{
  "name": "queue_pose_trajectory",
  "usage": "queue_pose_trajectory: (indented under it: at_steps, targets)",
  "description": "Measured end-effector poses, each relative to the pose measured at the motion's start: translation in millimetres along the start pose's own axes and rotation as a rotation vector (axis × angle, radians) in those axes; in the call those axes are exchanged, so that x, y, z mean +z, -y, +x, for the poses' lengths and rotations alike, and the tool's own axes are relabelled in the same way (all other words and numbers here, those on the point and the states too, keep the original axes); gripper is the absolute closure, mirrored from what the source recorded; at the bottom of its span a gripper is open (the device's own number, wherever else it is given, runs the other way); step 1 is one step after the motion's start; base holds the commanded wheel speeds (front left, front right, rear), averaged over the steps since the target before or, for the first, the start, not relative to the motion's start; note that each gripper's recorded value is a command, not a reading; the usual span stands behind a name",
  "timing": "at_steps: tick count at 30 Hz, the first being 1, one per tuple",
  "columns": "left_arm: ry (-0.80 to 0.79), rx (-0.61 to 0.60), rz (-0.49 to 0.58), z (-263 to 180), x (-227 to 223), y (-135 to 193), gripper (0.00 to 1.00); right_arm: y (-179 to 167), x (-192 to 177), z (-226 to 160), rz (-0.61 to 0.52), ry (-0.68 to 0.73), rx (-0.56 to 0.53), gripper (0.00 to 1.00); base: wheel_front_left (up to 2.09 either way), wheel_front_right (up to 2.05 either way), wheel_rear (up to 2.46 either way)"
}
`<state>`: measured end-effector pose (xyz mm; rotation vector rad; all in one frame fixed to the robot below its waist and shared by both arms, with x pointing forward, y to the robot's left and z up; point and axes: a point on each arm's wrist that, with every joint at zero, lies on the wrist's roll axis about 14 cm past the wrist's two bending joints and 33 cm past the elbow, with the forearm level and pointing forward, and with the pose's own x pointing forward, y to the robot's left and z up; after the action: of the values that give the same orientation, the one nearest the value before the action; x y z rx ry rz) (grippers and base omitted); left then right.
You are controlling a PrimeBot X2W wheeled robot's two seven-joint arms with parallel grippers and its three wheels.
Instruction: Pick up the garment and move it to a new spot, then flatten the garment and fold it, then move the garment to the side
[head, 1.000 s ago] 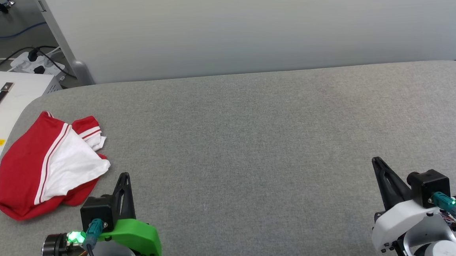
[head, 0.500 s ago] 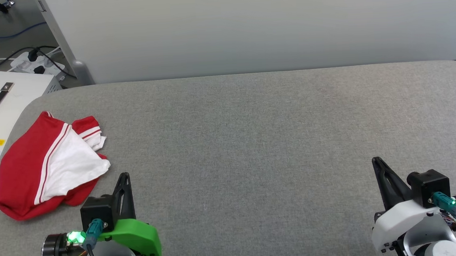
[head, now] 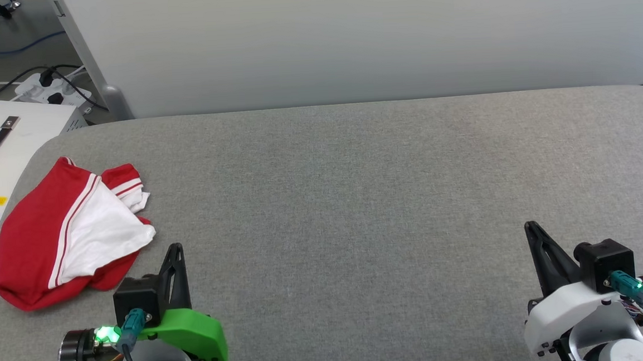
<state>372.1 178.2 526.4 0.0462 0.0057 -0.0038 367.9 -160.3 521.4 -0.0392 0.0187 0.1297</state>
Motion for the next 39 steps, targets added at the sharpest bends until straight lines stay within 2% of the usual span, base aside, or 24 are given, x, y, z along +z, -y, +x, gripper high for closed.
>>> queue_pose_trajectory:
  at_steps: [1,2,39]
  targets:
    - [0.0,0.0,0.0,0.0,0.0,0.0,1.0,0.0,0.0,0.0,0.0,0.0,0.0,1.0,0.0,0.0,0.0]
    - [0.0,0.0,0.0,0.0,0.0,0.0,0.0,0.0,0.0,0.0,0.0,0.0,0.0,0.0,0.0,0.0,0.0]
    - [0.069,0.002,-0.015,0.4,11.8,4.5,0.0,5.4,20.2,-0.7,0.068,0.1,-0.015,0.0,0.0,0.0,0.0]
